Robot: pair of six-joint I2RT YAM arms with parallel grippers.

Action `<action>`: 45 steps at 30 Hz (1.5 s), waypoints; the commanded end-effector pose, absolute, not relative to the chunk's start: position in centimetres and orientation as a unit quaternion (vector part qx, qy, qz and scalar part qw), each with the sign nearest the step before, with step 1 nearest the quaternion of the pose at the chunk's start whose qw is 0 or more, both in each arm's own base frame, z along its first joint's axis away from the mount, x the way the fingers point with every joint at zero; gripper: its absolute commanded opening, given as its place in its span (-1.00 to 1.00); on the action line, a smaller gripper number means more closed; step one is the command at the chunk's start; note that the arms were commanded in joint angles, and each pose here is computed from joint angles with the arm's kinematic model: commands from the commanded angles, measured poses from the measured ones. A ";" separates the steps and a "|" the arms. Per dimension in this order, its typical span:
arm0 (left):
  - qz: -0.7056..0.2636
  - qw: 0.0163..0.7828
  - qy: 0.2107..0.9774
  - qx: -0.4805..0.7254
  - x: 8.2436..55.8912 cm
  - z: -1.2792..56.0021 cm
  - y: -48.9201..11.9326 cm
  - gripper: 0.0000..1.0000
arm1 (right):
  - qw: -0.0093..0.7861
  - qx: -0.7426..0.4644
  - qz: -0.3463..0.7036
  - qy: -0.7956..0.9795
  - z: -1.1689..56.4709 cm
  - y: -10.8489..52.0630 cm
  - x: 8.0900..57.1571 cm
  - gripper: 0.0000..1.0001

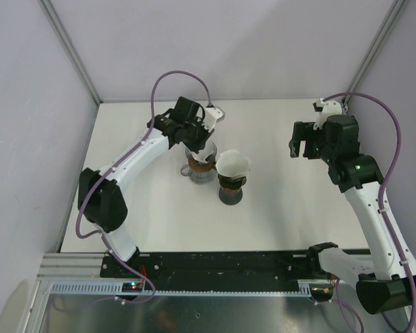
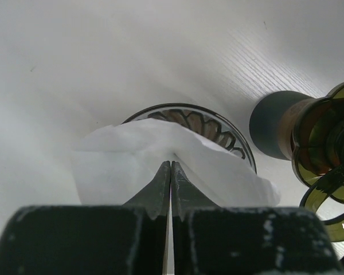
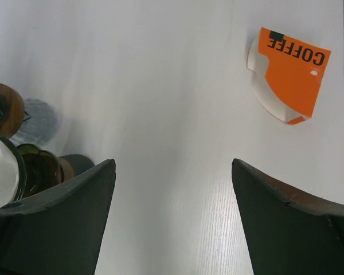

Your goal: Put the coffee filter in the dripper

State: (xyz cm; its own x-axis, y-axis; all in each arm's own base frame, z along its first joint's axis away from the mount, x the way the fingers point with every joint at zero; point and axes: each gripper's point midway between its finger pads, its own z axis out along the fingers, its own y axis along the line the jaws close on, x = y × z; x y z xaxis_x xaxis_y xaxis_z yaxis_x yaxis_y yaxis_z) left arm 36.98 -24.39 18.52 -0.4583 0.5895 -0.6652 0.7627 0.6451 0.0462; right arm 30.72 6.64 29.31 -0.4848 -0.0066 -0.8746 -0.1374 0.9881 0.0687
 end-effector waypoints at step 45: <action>-0.149 0.285 0.831 0.454 35.6 16.2 -25.6 -1.00 | 0.520 -0.069 0.099 0.846 28.9 7.6 30.9 0.74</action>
State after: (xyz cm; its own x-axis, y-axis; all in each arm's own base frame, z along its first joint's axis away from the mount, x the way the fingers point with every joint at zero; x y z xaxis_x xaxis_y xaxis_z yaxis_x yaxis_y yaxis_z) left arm 35.27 -25.14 11.61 -0.5014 0.6920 -0.5193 0.8228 0.5669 -0.0390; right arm 30.62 7.36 27.49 -0.5029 -0.0189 -0.8641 -0.1975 0.9758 0.0935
